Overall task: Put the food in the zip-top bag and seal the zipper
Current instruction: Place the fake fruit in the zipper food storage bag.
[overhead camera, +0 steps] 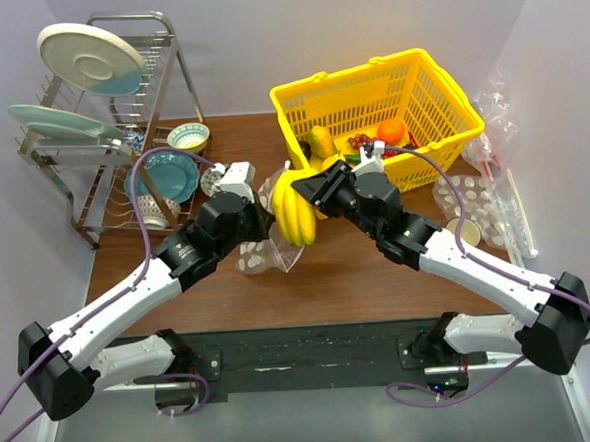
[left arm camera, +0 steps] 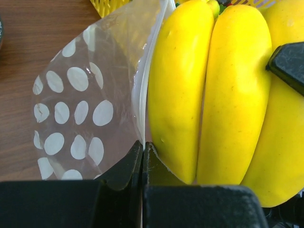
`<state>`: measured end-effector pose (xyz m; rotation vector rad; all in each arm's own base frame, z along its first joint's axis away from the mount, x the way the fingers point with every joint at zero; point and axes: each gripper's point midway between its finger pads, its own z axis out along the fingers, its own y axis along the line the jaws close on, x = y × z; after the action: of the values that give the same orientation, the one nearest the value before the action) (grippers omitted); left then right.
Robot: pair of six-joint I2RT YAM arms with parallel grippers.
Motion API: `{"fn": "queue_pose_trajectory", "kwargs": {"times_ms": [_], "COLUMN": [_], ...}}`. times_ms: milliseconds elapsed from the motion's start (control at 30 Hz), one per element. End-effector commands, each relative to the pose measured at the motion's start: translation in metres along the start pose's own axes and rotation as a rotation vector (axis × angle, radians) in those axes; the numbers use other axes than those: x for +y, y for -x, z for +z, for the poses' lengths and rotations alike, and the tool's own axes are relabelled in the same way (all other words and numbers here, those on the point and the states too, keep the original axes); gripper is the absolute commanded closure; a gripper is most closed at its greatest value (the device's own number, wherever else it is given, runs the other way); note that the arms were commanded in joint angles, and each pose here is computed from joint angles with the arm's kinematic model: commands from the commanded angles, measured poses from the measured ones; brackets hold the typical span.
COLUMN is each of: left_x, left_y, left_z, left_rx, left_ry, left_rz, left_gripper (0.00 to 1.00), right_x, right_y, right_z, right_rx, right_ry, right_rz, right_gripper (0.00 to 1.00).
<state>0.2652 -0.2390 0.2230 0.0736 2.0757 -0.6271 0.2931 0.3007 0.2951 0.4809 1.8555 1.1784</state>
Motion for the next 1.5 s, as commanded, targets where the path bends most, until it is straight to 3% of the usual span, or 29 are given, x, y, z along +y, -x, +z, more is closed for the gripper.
{"fn": "queue_pose_trajectory", "kwargs": {"times_ms": [0, 233, 467, 500, 567, 600, 633, 667, 1000, 1133, 1333, 1400, 1467], "left_x": [-0.042, -0.057, -0.065, -0.065, -0.064, -0.064, -0.062, -0.060, -0.049, -0.048, -0.046, -0.044, -0.039], "left_y": [0.020, 0.035, 0.056, 0.057, 0.059, 0.059, 0.059, 0.058, 0.067, 0.066, 0.069, 0.070, 0.072], "left_z": [-0.006, -0.014, -0.021, -0.021, -0.020, -0.020, -0.019, -0.018, -0.015, -0.015, -0.020, -0.021, -0.023], "left_rx": [-0.083, -0.121, -0.182, -0.183, -0.189, -0.191, -0.195, -0.194, -0.241, -0.237, -0.245, -0.246, -0.248], "left_ry": [-0.158, -0.212, -0.237, -0.236, -0.226, -0.225, -0.213, -0.204, -0.144, -0.141, -0.139, -0.128, -0.100], "left_rz": [-0.104, -0.196, -0.244, -0.244, -0.236, -0.235, -0.225, -0.220, -0.182, -0.157, -0.101, -0.076, -0.042], "left_gripper": [1.00, 1.00, 1.00, 1.00, 1.00, 1.00, 1.00, 1.00, 1.00, 1.00, 1.00, 1.00, 1.00], "right_x": [0.029, 0.018, 0.012, 0.011, 0.018, 0.025, 0.024, 0.028, 0.021, 0.013, -0.028, -0.030, -0.029], "right_y": [0.044, 0.052, 0.042, 0.042, 0.043, 0.043, 0.044, 0.047, 0.038, 0.036, 0.039, 0.042, 0.055], "right_z": [0.002, 0.007, 0.011, 0.011, 0.006, 0.004, 0.002, -0.003, -0.025, -0.040, -0.056, -0.062, -0.065], "right_rx": [-0.220, -0.280, -0.261, -0.258, -0.255, -0.252, -0.252, -0.258, -0.160, -0.100, -0.006, 0.000, -0.040], "right_ry": [0.081, 0.017, 0.010, 0.010, 0.034, 0.063, 0.059, 0.065, 0.070, 0.054, -0.157, -0.182, -0.214], "right_rz": [0.051, -0.004, -0.045, -0.057, -0.121, -0.150, -0.192, -0.202, -0.451, -0.643, -0.744, -0.763, -0.783], "right_gripper": [1.00, 1.00, 1.00, 0.95, 0.67, 0.51, 0.25, 0.22, 0.29, 0.34, 0.41, 0.39, 0.28]}}
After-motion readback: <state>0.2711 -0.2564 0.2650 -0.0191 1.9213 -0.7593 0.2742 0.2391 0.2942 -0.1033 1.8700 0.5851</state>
